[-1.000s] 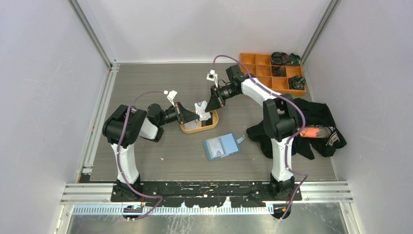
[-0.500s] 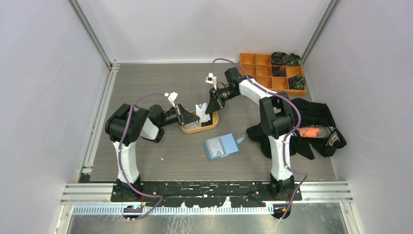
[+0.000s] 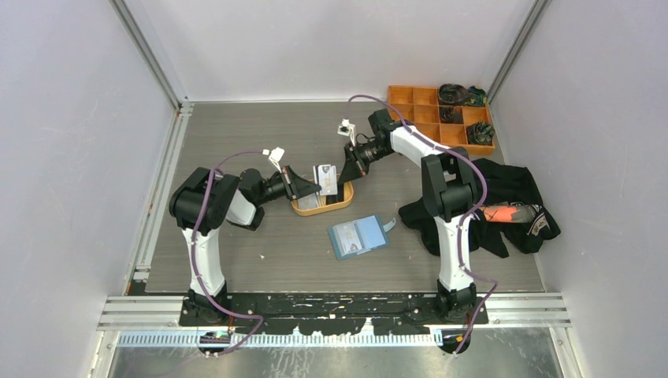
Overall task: Put the credit cards into the card holder
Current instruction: Pick up the credit card from the storage box.
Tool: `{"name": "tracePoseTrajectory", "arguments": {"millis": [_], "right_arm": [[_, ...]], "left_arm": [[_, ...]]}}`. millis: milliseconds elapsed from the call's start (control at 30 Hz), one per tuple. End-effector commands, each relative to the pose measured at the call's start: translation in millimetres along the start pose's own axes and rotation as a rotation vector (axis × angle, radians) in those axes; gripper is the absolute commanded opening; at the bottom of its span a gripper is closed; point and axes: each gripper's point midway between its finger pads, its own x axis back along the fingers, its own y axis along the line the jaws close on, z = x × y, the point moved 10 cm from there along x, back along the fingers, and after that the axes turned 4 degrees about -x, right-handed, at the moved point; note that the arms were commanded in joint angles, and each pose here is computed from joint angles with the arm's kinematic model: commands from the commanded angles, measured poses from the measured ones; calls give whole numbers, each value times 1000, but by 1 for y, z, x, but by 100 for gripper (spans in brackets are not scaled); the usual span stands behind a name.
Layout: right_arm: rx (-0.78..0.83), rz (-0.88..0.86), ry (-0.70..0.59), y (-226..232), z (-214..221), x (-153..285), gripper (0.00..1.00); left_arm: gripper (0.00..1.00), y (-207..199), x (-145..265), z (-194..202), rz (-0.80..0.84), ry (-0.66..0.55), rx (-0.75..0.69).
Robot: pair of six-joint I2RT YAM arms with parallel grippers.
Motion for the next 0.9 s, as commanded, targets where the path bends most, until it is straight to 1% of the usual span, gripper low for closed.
{"name": "tracePoseTrajectory", "arguments": {"millis": [0, 33, 133, 167, 233, 367, 500, 667, 867], "right_arm": [[59, -4, -15, 2, -10, 8, 8], [61, -6, -16, 2, -10, 8, 5], [59, -12, -14, 3, -9, 8, 4], [57, -9, -16, 3, -10, 9, 7], [47, -8, -27, 5, -13, 9, 17], [19, -22, -68, 9, -22, 10, 32], [-43, 40, -113, 4, -27, 3, 44], [-73, 41, -124, 3, -30, -3, 45], [-72, -24, -134, 8, -30, -4, 38]], "left_arm": [[0, -3, -1, -10, 25, -43, -46], [0, -3, -2, -10, 26, -42, -46], [0, -3, -2, -10, 28, -40, -47], [0, -3, -2, -10, 30, -37, -47], [0, -4, -2, -10, 33, -35, -50], [0, -4, -1, -10, 37, -33, -56], [0, -5, -3, -10, 47, -24, -57], [0, -5, -3, -10, 52, -20, -59], [0, -5, -4, -10, 52, -19, -57]]}}
